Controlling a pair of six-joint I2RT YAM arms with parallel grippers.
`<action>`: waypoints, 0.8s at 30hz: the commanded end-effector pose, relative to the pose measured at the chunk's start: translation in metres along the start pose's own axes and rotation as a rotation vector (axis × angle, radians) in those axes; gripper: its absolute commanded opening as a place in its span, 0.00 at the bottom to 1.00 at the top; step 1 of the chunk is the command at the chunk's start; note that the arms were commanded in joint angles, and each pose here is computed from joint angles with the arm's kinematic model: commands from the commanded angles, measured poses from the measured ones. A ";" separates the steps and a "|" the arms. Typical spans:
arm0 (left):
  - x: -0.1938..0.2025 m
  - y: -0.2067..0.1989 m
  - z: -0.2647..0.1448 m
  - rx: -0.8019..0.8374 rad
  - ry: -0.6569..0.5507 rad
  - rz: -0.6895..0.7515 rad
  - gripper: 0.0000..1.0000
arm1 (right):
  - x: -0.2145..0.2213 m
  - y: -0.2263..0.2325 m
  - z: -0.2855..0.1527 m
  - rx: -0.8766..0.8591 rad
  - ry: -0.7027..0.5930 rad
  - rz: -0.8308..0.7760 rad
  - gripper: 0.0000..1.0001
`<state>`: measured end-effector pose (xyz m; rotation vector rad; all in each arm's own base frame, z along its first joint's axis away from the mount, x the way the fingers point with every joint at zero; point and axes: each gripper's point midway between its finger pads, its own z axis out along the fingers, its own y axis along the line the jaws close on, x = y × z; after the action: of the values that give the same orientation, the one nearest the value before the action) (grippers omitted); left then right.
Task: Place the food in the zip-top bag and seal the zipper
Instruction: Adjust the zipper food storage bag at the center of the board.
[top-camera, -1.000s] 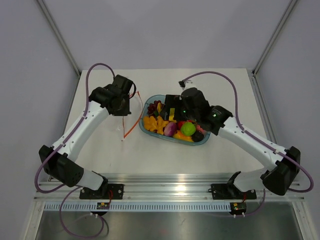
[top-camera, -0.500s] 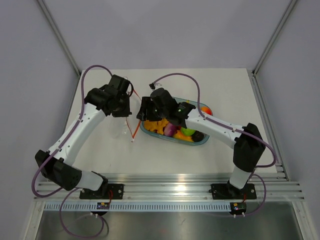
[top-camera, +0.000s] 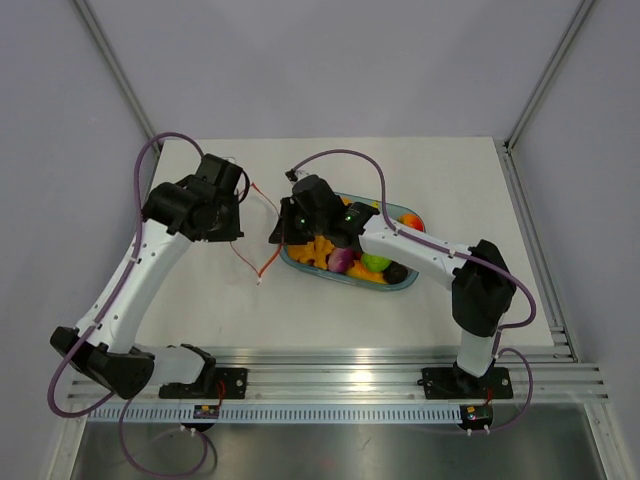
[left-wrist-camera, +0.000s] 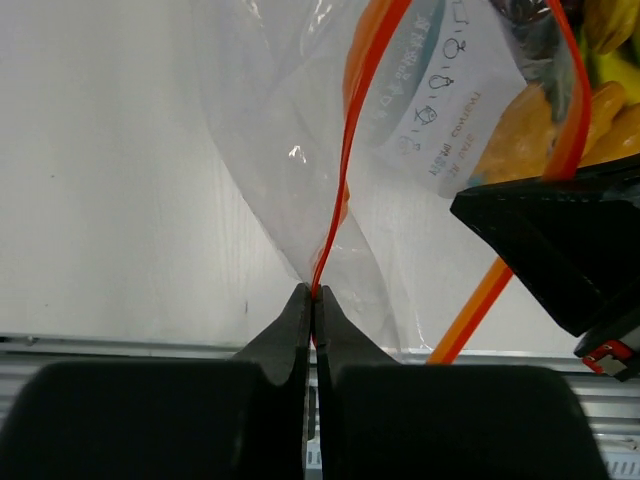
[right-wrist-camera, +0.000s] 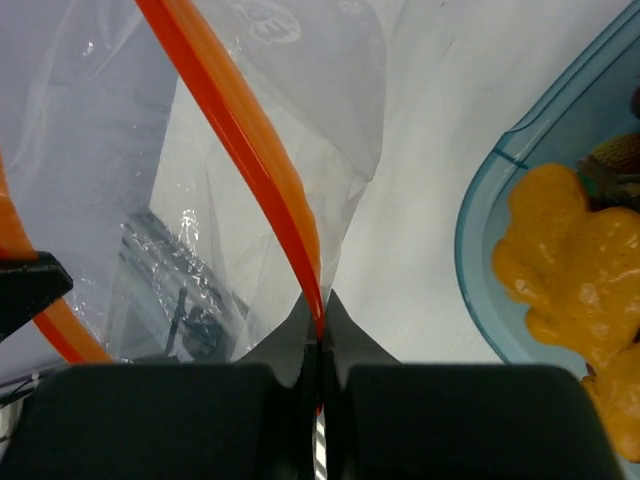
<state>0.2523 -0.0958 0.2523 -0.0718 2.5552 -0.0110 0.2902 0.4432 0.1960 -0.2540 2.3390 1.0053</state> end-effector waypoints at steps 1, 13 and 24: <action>-0.007 0.017 -0.025 -0.034 -0.061 0.010 0.00 | -0.001 0.040 -0.009 -0.162 0.036 0.010 0.00; -0.011 -0.042 0.020 0.191 -0.054 0.018 0.55 | 0.018 0.031 -0.006 -0.149 0.130 0.036 0.00; 0.007 -0.045 0.020 0.244 -0.073 -0.071 0.52 | 0.016 0.028 -0.009 -0.150 0.137 0.062 0.00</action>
<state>0.2591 -0.1303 0.2227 -0.0306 2.5204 -0.2432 0.2610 0.4540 0.1936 -0.3155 2.4353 1.1781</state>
